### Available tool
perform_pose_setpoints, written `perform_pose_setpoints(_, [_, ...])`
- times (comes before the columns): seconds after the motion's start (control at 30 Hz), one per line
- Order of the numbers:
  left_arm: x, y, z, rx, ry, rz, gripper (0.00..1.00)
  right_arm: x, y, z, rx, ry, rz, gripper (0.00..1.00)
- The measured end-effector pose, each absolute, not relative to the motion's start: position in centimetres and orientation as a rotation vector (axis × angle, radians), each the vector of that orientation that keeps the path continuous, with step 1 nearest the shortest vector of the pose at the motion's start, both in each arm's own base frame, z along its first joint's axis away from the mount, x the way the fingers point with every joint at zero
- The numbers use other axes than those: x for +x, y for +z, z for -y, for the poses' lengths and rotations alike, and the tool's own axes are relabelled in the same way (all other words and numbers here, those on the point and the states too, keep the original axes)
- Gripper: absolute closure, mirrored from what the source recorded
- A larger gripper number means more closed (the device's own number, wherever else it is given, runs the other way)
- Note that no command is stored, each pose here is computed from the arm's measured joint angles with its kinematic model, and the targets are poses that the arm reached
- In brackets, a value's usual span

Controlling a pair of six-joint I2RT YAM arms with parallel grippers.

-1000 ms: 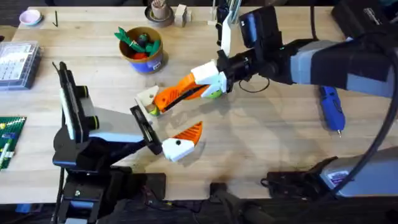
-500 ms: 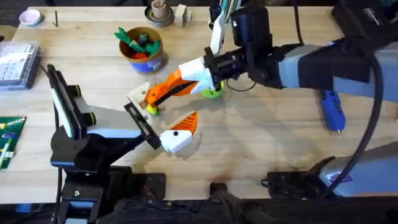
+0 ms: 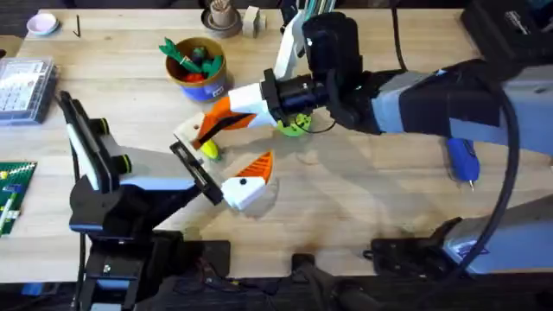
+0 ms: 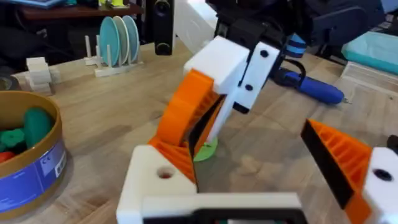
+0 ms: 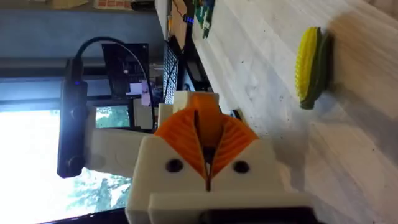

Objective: Pick up the gripper from the table and insert it into the empty holder that is missing its gripper. Then pick up a screw, insert it into the mounting hole, and use the screwdriver to tighten it. Finally, clean up the table by picking up the vegetable and placing it into the bucket.

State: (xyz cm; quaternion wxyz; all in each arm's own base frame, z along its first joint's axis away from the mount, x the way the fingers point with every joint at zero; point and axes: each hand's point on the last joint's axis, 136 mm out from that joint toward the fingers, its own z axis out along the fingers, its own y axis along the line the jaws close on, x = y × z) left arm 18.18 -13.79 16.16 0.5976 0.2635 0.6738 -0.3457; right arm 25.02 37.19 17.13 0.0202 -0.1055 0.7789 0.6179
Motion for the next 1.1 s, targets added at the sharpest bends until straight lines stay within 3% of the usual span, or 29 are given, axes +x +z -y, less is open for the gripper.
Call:
perform_pose_setpoints(0.73, [17.8,16.2,14.1,0.636,-0.825,-1.556,0.008,24.0,17.2,-36.7,-0.468,1.949,-2.389,0.976])
perform_pose_setpoints(1.0, [16.0,16.2,15.4,0.74,-0.911,-1.523,0.007,21.4,17.5,-36.5,-0.642,2.083,-2.379,0.439])
perform_pose_setpoints(1.1, [15.3,16.2,15.8,0.776,-0.947,-1.512,0.007,20.4,17.8,-36.5,-0.697,2.127,-2.371,0.327])
